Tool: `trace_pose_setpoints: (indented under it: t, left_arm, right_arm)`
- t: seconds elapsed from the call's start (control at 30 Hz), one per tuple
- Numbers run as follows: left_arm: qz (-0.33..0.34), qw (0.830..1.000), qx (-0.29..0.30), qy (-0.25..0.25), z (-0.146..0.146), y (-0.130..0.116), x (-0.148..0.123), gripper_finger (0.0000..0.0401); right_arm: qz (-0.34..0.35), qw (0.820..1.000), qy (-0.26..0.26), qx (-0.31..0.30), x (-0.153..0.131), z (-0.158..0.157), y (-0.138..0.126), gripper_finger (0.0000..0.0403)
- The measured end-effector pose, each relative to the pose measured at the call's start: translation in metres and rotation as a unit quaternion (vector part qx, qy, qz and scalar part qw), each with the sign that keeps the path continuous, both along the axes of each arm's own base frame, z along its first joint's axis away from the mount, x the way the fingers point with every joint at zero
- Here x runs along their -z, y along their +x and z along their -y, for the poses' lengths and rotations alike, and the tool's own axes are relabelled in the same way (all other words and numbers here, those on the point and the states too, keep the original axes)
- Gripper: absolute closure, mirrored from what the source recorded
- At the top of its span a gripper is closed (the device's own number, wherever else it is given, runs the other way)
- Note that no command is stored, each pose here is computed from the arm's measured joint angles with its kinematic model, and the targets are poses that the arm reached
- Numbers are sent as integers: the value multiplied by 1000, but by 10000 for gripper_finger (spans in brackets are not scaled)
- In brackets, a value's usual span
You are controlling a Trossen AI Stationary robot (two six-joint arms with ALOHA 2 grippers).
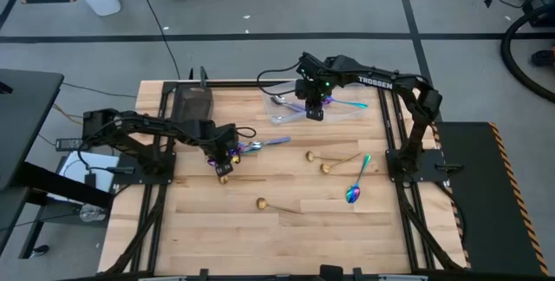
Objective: Sort silverware by color (type)
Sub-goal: Put the blue spoon into the right transparent bin
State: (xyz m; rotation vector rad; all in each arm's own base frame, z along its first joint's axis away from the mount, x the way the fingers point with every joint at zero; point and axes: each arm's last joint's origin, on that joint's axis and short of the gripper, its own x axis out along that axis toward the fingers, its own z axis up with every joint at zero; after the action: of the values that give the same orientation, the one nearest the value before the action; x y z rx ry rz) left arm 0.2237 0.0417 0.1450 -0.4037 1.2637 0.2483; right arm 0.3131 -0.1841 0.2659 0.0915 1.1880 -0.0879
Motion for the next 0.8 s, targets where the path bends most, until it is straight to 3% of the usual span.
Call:
trace_pose_setpoints:
  t: [0.6, 0.8]
  left_arm:
    - [54, 996, 48, 54, -1, 2, 11, 264]
    - [27, 997, 54, 52, -1, 2, 19, 338]
  right_arm:
    - [-12, 1000, 8, 0, 1, -1, -2, 250]
    - [-11, 1000, 9, -1, 1, -1, -2, 250]
